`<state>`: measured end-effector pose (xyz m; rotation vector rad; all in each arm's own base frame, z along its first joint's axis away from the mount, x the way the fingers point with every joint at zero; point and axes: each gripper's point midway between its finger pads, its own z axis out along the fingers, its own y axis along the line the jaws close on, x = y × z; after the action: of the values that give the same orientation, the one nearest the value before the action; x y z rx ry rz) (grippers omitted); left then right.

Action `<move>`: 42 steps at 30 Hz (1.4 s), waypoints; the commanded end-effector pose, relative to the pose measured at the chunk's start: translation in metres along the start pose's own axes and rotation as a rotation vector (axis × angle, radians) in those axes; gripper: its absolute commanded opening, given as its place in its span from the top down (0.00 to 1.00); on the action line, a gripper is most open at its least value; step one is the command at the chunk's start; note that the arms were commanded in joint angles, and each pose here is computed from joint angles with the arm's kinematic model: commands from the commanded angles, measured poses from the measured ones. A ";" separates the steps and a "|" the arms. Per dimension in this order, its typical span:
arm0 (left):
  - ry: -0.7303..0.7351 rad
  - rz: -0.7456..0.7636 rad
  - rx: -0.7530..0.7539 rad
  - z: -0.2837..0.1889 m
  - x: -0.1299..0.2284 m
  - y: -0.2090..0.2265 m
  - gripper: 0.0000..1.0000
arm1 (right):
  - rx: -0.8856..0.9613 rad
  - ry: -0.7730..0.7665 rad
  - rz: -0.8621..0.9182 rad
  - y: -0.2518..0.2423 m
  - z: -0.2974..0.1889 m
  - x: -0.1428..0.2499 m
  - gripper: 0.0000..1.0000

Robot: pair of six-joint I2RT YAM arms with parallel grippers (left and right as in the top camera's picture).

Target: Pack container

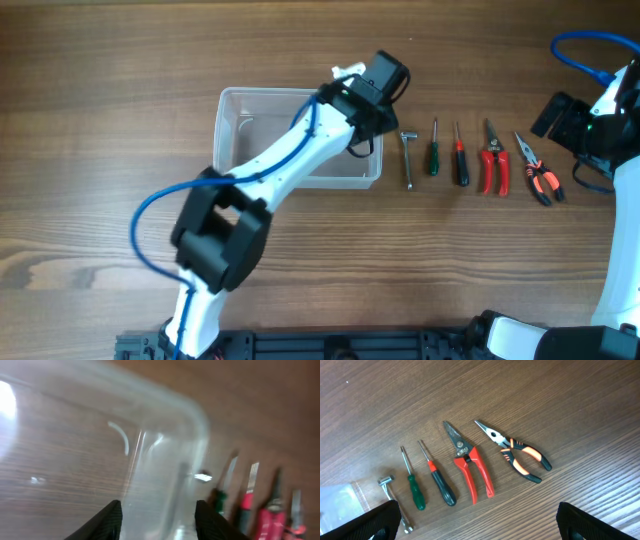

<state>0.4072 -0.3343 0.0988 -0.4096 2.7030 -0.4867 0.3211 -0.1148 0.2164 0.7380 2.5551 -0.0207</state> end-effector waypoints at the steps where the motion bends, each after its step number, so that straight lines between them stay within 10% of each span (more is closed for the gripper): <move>1: -0.192 0.008 0.050 -0.071 -0.050 -0.008 0.46 | -0.011 -0.016 0.000 0.002 -0.002 -0.007 0.00; 10: -0.473 0.061 -0.121 -0.166 -0.121 0.052 0.00 | -0.022 -0.092 -0.005 0.005 -0.003 -0.025 0.00; 21: -0.539 -0.196 -0.403 -0.230 -0.200 0.225 0.00 | 0.161 -0.135 -0.398 -0.017 0.026 -0.056 0.24; 27: -0.554 -0.332 -0.498 -0.251 -0.214 0.293 0.00 | 0.156 0.109 -0.427 -0.026 0.073 -0.016 0.16; 42: -0.573 -0.407 -0.541 -0.264 -0.220 0.329 0.00 | 0.154 0.512 -0.484 -0.047 0.139 0.069 0.24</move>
<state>0.4313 0.1069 0.2573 -1.0870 2.1672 0.2468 0.3148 -0.1413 0.0745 0.2373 3.1396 -0.2220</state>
